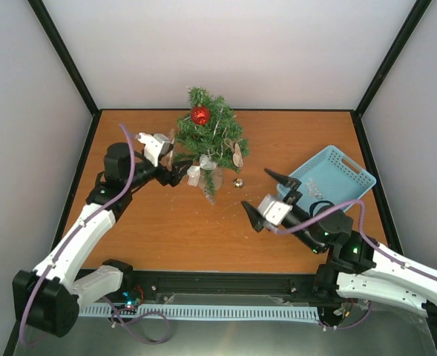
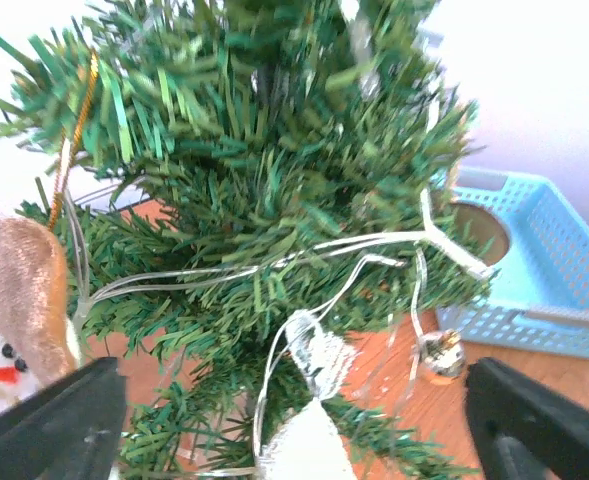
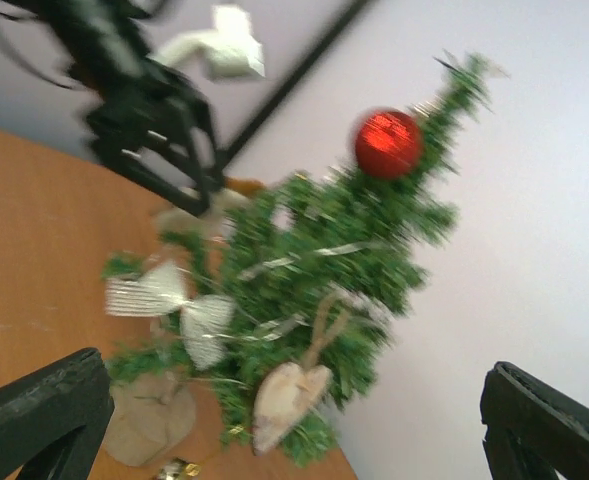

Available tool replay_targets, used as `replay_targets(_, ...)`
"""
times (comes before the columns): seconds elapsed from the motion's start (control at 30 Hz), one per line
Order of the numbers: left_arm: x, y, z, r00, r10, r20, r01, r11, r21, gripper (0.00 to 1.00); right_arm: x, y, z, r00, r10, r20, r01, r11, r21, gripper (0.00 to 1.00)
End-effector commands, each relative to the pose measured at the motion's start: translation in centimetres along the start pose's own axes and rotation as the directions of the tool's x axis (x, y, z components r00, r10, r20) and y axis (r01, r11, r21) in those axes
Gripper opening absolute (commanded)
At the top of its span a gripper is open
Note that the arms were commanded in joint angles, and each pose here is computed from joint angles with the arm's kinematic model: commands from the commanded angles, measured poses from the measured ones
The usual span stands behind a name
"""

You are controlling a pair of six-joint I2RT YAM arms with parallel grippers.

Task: Decorate the small christmas tree
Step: Hang the decoration item on the Christmas tree.

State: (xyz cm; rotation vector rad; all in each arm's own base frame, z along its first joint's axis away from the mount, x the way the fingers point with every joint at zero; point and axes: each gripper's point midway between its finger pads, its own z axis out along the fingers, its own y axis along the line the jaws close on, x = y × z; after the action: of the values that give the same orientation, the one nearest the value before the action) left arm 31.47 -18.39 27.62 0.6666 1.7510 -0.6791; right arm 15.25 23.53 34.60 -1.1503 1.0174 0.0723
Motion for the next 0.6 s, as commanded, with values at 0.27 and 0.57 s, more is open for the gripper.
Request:
replay_targets(0.27, -0.9, -1.0, -6.5, 0.996, -0.049, 0.077, 0.061, 0.985, -0.162, 1.00, 8.7, -12.6, -0.8, 0.782, 0.538, -0.316, -0.317, 0.778, 0.542, 1.00)
replay_targets(0.57, 2.3, 0.5, -8.6, 0.983, -0.173, 0.061, 0.183, 0.934, -0.307, 1.00, 24.4, -14.2, -3.8, 0.287, 0.765, -0.576, -0.332, 0.644, 0.690, 0.67)
